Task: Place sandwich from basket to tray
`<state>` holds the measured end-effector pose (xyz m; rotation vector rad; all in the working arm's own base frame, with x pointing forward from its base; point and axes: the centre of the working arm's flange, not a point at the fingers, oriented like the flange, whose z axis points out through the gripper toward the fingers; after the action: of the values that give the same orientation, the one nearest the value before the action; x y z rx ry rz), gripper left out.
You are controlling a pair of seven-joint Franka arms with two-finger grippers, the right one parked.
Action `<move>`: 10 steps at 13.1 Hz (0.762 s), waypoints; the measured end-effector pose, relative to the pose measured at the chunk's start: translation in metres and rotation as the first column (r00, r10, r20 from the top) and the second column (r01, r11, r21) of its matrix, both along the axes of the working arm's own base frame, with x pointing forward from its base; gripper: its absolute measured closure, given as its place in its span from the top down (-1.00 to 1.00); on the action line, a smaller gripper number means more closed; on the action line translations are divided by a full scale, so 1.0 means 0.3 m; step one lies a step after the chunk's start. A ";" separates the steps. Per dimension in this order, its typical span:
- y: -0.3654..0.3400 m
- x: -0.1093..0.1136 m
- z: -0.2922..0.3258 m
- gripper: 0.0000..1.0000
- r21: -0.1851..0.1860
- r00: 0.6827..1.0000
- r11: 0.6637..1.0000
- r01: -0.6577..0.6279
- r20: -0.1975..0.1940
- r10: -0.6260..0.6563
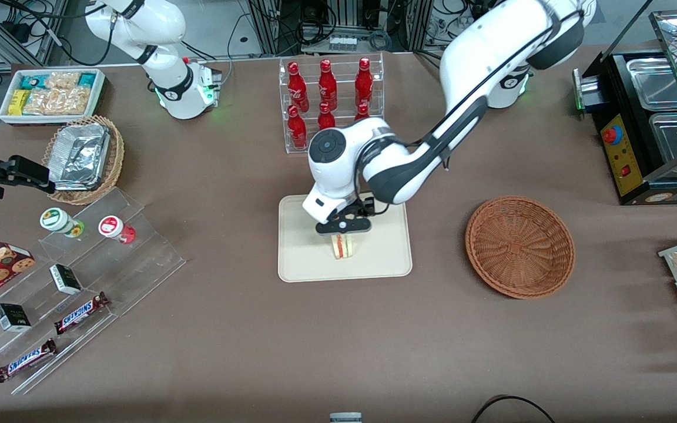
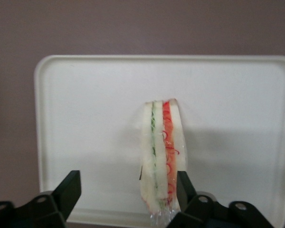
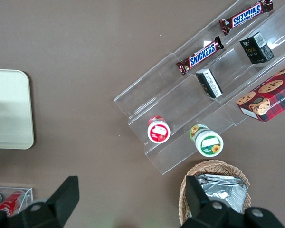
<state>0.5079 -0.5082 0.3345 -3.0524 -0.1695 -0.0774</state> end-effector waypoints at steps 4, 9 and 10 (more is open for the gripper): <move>0.250 0.131 0.393 0.99 -0.034 0.984 0.984 -0.174 0.043 0.175; 0.643 0.201 0.698 0.99 0.009 0.964 0.964 -0.266 0.016 0.266; 0.706 0.204 0.734 0.99 0.014 0.966 0.966 -0.259 0.000 0.259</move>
<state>0.5692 -0.2965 0.5548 -2.9849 -0.5630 -0.0584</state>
